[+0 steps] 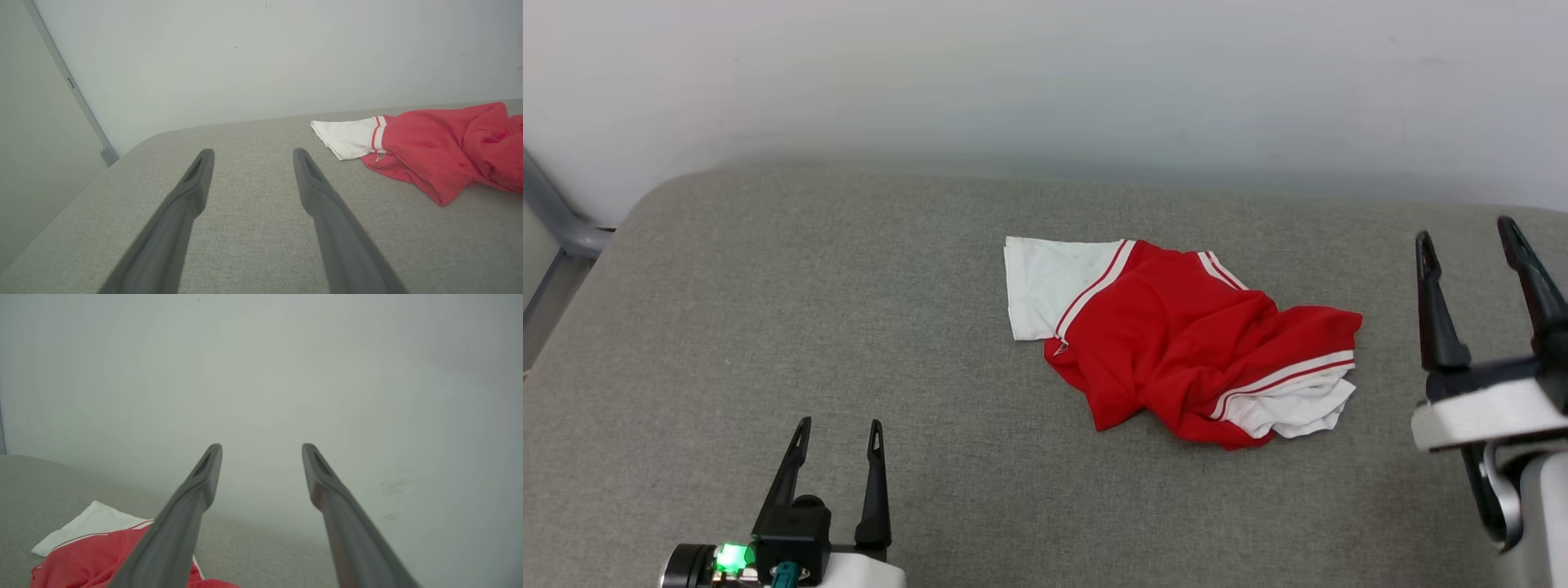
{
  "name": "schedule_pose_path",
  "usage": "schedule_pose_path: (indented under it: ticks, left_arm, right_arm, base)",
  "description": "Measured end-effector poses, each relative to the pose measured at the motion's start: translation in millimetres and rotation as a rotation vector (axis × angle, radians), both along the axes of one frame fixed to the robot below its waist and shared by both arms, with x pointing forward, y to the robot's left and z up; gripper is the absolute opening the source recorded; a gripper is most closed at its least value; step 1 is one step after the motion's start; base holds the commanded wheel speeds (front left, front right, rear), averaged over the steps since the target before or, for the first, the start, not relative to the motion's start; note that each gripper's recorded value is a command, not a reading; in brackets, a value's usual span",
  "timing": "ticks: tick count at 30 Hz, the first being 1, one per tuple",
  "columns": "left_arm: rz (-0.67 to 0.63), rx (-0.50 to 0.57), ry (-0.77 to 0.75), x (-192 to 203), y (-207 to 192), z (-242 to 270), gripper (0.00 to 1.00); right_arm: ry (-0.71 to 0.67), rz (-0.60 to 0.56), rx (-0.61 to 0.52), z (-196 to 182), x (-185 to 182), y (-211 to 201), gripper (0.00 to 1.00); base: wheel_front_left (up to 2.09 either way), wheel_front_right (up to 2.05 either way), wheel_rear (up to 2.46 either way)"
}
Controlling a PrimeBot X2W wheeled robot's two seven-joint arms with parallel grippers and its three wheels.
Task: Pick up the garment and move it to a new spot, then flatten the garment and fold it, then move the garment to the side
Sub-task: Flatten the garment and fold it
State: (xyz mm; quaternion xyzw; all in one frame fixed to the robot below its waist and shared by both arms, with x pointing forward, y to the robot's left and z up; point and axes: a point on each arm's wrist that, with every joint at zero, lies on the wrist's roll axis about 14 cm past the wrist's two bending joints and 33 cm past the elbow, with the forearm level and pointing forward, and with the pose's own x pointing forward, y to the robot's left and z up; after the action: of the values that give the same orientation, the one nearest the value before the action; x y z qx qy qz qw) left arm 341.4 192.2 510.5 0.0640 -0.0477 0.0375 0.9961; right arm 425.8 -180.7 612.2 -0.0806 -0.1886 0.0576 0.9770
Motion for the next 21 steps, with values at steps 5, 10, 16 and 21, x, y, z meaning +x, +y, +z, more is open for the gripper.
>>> schedule_pose_path:
  ticks: [5,10,16,21]
  left_arm:
    - [0.002,0.004,0.007,5,0,-2,1.0]
    - [0.001,0.002,0.016,10,-1,-5,1.0]
    - [-0.001,-0.002,0.025,17,-3,-8,1.0]
    - [0.005,-0.002,0.036,23,-2,-12,1.0]
  right_arm:
    - [0.063,0.066,-0.069,7,25,12,1.0]
    - [0.255,0.113,-0.123,-11,45,16,1.0]
    - [0.63,0.157,-0.187,-71,50,15,1.0]
    - [0.899,0.18,-0.264,-114,42,8,1.0]
  base:
    - [0.0,0.0,0.0]
    - [0.0,0.0,0.0]
    - [0.0,0.0,0.0]
    - [0.0,0.0,0.0]
